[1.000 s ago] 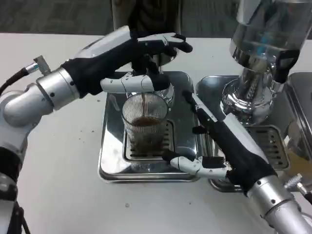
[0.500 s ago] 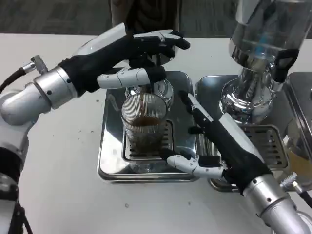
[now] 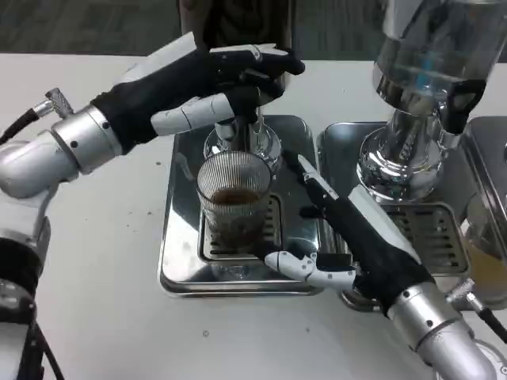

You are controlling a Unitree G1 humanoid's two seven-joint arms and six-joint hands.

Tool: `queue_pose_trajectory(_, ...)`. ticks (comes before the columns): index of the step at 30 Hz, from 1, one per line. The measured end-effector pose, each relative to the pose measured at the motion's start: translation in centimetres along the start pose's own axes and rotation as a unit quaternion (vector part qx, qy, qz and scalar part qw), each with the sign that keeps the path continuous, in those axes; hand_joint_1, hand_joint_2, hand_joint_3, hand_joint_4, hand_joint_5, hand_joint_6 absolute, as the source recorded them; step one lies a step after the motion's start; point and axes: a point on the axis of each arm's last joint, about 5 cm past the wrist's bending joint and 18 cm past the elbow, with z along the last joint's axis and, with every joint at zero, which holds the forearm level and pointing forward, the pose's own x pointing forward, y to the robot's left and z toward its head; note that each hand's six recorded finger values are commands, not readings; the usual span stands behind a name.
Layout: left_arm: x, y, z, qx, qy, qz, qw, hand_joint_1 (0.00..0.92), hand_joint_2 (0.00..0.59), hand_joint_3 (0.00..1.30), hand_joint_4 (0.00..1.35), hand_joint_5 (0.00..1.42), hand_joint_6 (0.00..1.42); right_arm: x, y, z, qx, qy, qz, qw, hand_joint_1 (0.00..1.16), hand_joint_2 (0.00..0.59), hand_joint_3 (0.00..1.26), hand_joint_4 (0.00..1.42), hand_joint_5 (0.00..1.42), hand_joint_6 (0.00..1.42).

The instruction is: Grasp the cup under the faucet to collect the drink, then remove the cup.

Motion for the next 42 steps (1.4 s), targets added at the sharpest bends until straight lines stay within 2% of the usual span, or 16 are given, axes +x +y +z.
queue_pose_trajectory(12,0.0,0.4,0.1,-0.015,-0.003,-0.003,0.9999,0.0,0.063,0.29,0.11,0.12,0.22,1.3,-0.25,0.34,-0.004,-0.01,0.0,0.9999,0.7,0.248,0.0,0.0,0.02,0.2)
queue_pose_trajectory(21,0.0,0.6,0.19,-0.033,-0.01,0.0,0.9994,0.0,0.064,0.29,0.12,0.13,0.23,1.8,-0.3,0.08,-0.005,-0.004,0.004,1.0,0.7,0.248,0.0,0.0,0.02,0.2)
queue_pose_trajectory(29,0.0,0.9,0.16,-0.071,-0.021,0.005,0.9972,0.0,0.064,0.29,0.14,0.16,0.24,1.9,-0.17,-0.1,-0.004,0.001,0.008,1.0,0.69,0.25,0.0,0.0,0.02,0.2)
queue_pose_trajectory(37,0.2,1.2,0.07,-0.126,-0.033,0.006,0.9915,0.0,0.064,0.3,0.17,0.18,0.26,2.0,0.05,-0.15,-0.001,0.003,0.008,1.0,0.69,0.257,0.0,0.0,0.02,0.2)
queue_pose_trajectory(42,0.6,1.8,0.56,-0.137,-0.05,0.002,0.9893,0.0,0.064,0.3,0.18,0.19,0.27,2.0,0.14,-0.14,0.001,0.003,0.004,1.0,0.68,0.262,0.0,0.0,0.02,0.2)
